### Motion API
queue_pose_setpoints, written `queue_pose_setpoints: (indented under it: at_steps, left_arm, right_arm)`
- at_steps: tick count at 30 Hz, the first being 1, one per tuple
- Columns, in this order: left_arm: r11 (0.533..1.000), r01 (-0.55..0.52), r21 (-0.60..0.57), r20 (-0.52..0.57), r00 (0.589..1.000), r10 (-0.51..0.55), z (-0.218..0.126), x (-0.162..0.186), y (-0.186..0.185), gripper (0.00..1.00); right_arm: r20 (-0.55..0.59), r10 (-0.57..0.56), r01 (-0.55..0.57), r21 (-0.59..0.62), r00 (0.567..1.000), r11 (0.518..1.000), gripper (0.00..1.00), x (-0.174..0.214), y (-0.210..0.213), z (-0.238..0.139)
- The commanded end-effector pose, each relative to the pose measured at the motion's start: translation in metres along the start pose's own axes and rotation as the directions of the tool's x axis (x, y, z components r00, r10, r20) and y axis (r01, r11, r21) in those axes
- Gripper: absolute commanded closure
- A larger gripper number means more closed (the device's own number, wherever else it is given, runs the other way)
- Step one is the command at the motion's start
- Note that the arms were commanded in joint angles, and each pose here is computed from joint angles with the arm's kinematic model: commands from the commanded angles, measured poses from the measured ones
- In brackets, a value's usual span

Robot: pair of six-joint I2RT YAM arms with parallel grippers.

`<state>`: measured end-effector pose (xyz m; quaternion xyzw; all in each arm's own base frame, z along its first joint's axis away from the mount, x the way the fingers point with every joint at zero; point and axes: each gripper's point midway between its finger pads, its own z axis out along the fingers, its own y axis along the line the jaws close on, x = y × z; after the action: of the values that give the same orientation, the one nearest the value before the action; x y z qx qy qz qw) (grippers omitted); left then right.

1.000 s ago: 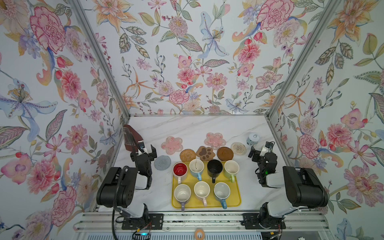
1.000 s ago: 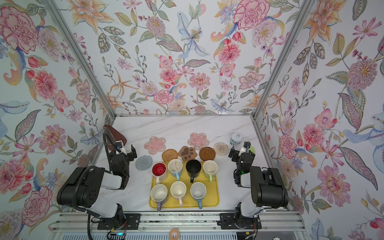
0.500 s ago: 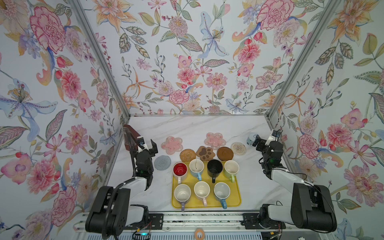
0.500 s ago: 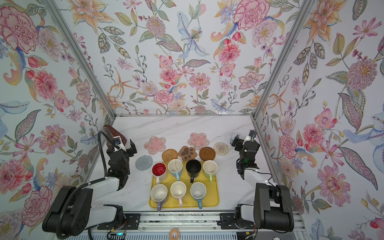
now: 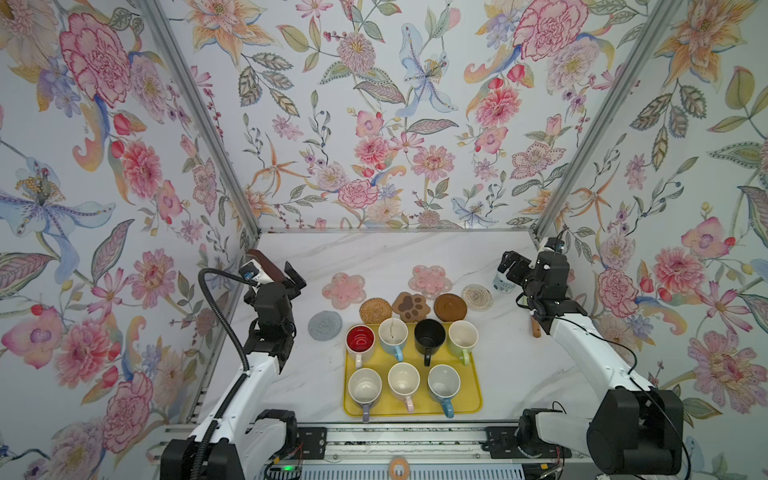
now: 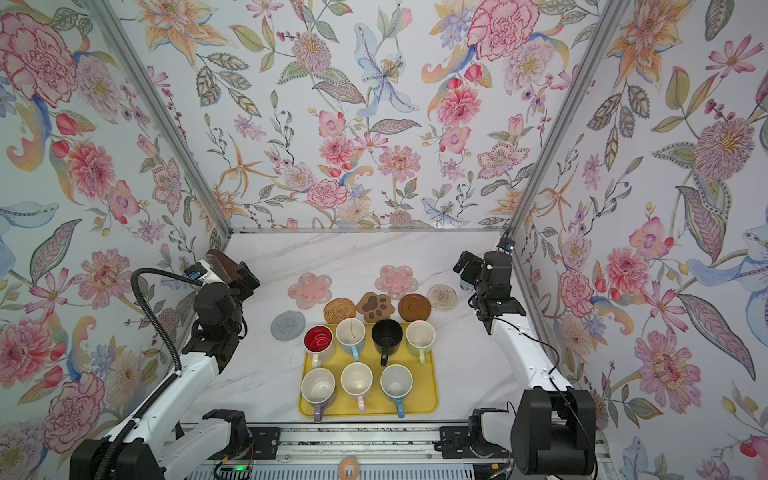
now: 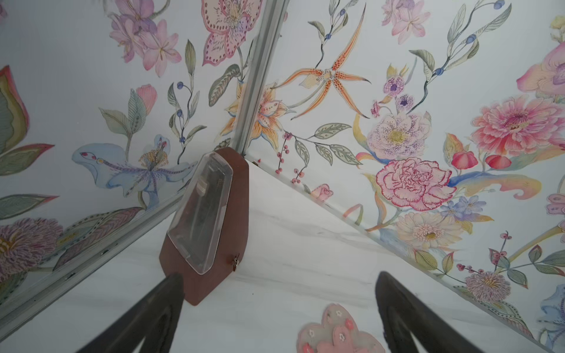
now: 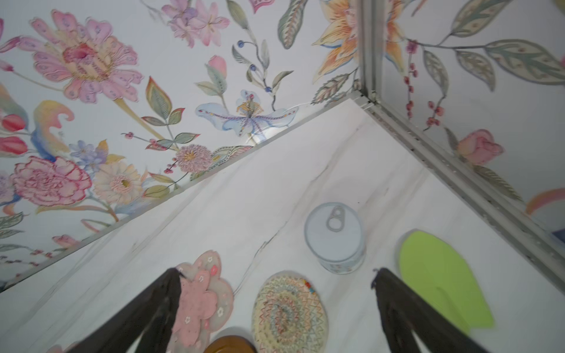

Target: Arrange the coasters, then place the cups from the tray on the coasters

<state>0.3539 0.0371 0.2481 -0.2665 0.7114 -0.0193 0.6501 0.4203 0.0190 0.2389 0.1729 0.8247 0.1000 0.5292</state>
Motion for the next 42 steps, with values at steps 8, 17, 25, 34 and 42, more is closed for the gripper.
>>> queue_pose_setpoints:
  at_steps: [8,17,25,34,42]
  left_arm:
    - [0.996,0.083,0.015,-0.096,0.992,-0.081,-0.006,-0.019,-0.001,0.01]
    - [1.0,0.004,0.003,-0.142,0.99,-0.004,-0.016,-0.018,0.013,0.01]
    - [0.999,-0.006,-0.036,-0.163,0.987,0.0,-0.016,-0.015,0.019,0.01]
    - [1.0,0.012,-0.028,-0.193,0.981,-0.017,-0.013,-0.007,0.017,0.01]
    - [0.999,0.023,-0.025,-0.193,0.981,-0.027,-0.013,-0.007,0.016,0.01]
  right_arm:
    - [-0.464,-0.301,0.252,-0.165,0.833,0.953,0.01,0.111,0.06,0.03]
    - [-0.601,-0.408,0.303,-0.273,0.687,0.913,0.01,0.163,0.086,0.056]
    - [-0.638,-0.445,0.357,-0.271,0.629,0.894,0.01,0.182,0.1,0.083]
    - [-0.681,-0.398,0.34,-0.226,0.614,0.913,0.01,0.201,0.096,0.102]
    - [-0.705,-0.364,0.334,-0.189,0.609,0.923,0.01,0.214,0.093,0.114]
